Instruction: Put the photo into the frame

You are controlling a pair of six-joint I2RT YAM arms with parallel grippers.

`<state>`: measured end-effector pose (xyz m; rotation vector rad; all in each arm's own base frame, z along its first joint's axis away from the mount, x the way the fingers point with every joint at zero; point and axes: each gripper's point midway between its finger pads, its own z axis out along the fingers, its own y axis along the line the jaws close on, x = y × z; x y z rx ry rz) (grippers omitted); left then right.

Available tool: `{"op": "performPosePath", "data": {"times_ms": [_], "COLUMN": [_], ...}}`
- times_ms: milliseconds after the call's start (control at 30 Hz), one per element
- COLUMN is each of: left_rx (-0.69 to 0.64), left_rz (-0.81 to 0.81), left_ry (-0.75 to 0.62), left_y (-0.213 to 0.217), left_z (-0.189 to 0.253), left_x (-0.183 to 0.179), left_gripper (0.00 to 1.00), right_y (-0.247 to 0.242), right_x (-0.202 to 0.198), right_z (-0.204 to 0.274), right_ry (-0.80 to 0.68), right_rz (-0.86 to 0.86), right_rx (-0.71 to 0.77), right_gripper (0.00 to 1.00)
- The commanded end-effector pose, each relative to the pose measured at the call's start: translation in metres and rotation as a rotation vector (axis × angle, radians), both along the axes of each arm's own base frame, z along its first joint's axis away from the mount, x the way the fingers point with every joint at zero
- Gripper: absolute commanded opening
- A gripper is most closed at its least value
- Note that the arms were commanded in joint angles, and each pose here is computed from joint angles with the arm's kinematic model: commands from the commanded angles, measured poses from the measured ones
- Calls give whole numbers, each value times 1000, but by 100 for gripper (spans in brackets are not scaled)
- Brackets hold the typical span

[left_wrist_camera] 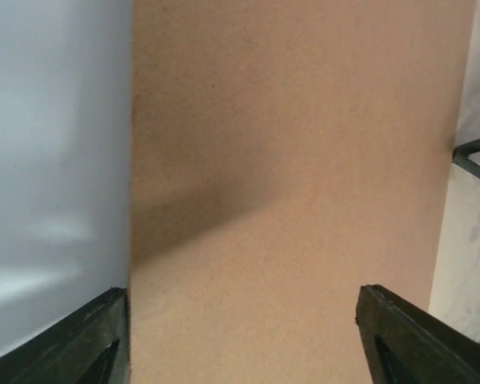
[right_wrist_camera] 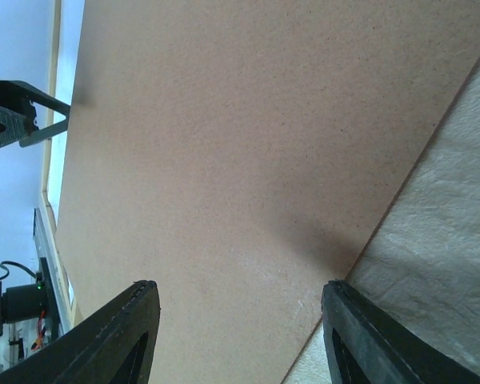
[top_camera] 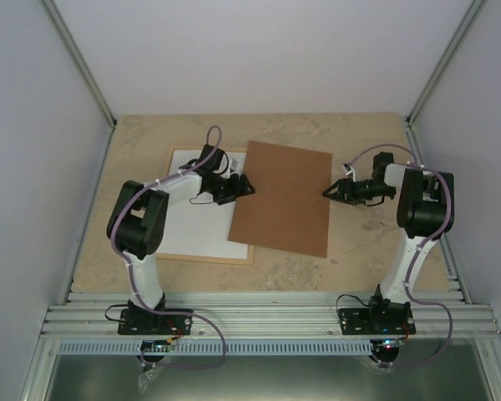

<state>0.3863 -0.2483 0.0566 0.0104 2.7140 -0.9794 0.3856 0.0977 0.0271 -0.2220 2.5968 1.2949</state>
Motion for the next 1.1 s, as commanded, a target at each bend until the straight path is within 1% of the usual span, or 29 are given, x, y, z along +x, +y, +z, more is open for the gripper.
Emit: {"op": "performPosePath", "data": {"times_ms": [0, 100, 200, 267, 367, 400, 467, 567, 633, 700, 767, 833, 900, 1000, 1067], "left_rx": [-251, -351, -411, -447, -479, -479, -462, -405, -394, -410, -440, -499, -595, -715, -772], "left_rz": [-91, -137, -179, -198, -213, -212, -199, -159, -127, -122, -152, -192, -239, -293, -307], "left_ry": [-48, -63, -130, -164, -202, -206, -196, -165, -141, -140, -188, -247, -312, -356, -371], "left_y": [-33, -49, -65, -74, -85, -87, -87, -79, -72, -68, -66, -64, -59, -54, -51], "left_z": [49, 75, 108, 129, 152, 155, 150, 130, 119, 119, 134, 159, 190, 228, 245], "left_x": [-1, -5, -8, -12, -15, -15, -13, -8, -4, -2, 2, 7, 10, 4, -2], "left_gripper": [71, 63, 58, 52, 49, 48, 43, 33, 25, 15, 0, 0, 0, 0, 0], "right_y": [-12, -11, -8, -4, 0, 1, 2, 1, -1, -5, -11, -20, -27, -24, -17], "right_x": [-57, -54, -50, -49, -48, -47, -44, -40, -36, -32, -22, -11, 0, 7, 5], "right_z": [-72, -70, -67, -66, -64, -63, -60, -55, -48, -40, -21, 5, 38, 84, 112], "right_ry": [289, 288, 288, 291, 287, 285, 276, 256, 233, 202, 141, 60, -36, -144, -193], "right_rz": [19, 19, 15, 11, 18, 18, 19, 20, 14, 1, -27, -60, -86, -79, -60], "right_rx": [-182, -171, -146, -116, -94, -89, -82, -79, -69, -49, -4, 52, 122, 215, 282], "right_gripper": [58, 58, 57, 56, 55, 55, 55, 55, 55, 56, 61, 69, 77, 87, 97]}}
